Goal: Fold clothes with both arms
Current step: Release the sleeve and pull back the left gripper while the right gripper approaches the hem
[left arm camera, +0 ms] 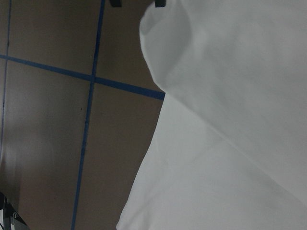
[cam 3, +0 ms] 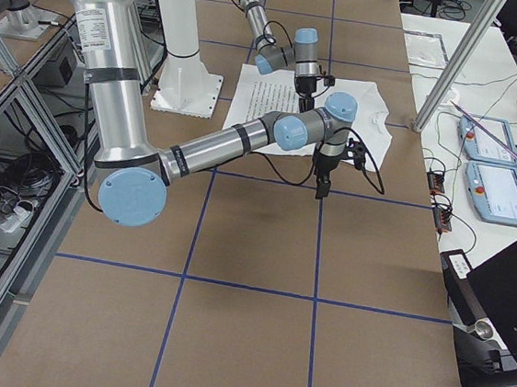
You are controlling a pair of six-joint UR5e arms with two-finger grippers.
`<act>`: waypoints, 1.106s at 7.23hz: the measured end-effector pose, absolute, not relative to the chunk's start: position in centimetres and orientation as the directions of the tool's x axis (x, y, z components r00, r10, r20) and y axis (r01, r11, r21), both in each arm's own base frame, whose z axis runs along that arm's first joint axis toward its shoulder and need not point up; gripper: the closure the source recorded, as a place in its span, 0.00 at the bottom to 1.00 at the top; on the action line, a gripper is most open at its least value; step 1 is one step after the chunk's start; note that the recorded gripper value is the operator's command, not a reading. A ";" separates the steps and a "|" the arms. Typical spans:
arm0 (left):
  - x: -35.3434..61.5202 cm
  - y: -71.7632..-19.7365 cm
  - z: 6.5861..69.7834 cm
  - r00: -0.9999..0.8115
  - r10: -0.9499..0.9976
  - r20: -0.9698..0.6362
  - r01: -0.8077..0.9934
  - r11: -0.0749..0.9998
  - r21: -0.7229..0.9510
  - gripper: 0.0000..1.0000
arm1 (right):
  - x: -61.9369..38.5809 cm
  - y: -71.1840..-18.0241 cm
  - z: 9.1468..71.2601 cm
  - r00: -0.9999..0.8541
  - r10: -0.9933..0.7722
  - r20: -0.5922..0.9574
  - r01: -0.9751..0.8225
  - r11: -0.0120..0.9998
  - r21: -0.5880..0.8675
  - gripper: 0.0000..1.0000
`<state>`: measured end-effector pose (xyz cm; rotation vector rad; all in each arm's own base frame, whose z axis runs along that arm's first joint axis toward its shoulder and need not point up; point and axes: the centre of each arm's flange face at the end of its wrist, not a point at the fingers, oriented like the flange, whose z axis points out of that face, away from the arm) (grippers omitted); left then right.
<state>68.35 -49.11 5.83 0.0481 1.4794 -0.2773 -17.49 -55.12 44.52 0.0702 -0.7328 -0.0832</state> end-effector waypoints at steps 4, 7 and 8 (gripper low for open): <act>66.1 -48.4 7.1 0.129 -0.127 -0.983 0.213 0.972 -0.098 0.01 | -22.4 -52.2 40.3 0.688 -0.013 0.725 -0.021 0.999 0.037 0.00; 55.6 -43.1 15.5 0.285 -0.023 -0.958 0.186 0.982 0.032 0.01 | -29.5 -43.8 35.6 0.661 0.074 0.747 -0.084 0.996 -0.024 0.00; 51.5 -41.2 18.3 0.340 0.017 -0.940 0.167 0.983 0.078 0.01 | -32.1 -40.4 34.2 0.660 0.093 0.746 -0.096 0.995 -0.039 0.00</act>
